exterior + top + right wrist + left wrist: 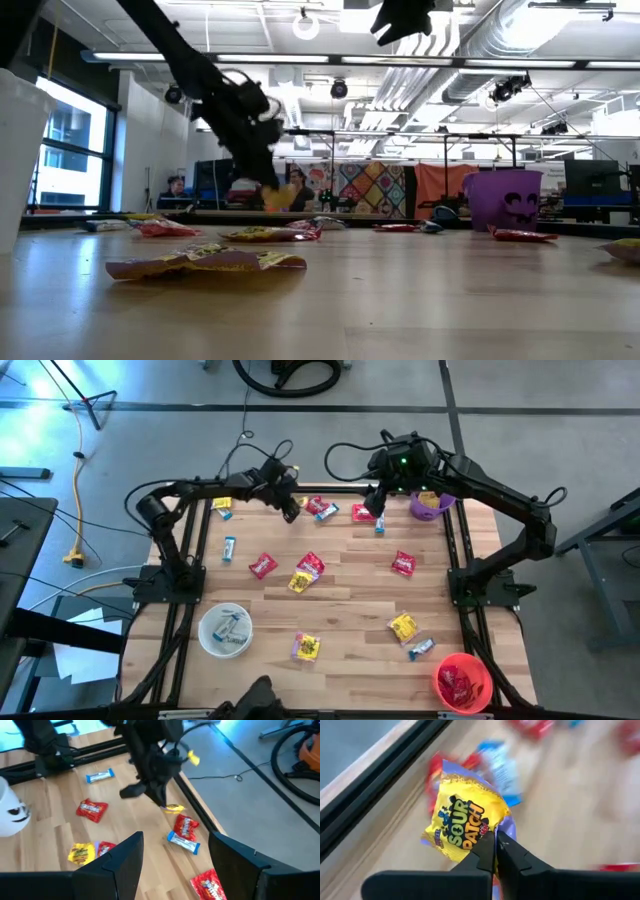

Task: Sort candy
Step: Put the yellow candy into the purple bin

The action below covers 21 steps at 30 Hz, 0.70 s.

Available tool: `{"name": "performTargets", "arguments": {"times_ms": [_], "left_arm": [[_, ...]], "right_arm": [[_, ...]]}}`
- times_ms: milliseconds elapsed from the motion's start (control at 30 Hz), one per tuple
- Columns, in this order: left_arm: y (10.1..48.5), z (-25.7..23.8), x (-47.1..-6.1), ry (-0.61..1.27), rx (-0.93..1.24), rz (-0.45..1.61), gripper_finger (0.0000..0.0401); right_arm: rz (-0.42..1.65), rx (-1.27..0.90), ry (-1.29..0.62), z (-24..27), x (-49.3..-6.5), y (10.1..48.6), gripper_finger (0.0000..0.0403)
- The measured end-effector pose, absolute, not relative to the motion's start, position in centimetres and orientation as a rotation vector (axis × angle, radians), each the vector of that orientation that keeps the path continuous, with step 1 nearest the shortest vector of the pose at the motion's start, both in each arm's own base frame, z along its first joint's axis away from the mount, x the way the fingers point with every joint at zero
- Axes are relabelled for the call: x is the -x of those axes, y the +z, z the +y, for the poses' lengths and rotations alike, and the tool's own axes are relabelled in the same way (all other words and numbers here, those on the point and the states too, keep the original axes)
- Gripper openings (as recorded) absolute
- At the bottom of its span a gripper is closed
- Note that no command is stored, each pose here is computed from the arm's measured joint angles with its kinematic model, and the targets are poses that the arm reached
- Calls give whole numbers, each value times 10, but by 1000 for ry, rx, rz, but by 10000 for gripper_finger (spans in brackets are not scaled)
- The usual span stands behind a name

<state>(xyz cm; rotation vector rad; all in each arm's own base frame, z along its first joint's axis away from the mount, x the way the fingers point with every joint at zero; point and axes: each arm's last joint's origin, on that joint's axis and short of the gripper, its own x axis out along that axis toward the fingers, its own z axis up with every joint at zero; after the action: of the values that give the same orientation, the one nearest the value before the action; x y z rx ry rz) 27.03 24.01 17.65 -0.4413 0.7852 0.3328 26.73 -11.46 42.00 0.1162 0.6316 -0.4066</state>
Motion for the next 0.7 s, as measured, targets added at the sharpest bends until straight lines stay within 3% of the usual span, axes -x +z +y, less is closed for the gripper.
{"name": "performTargets", "arguments": {"times_ms": [433, 700], "left_arm": [[274, 202, -289, -448, 603, 268, 0], [291, 178, -305, -616, 618, 234, 0]], "right_arm": [[656, -173, -145, -108, -296, 402, 220], [580, -54, -77, -97, -312, 404, 220]]}}
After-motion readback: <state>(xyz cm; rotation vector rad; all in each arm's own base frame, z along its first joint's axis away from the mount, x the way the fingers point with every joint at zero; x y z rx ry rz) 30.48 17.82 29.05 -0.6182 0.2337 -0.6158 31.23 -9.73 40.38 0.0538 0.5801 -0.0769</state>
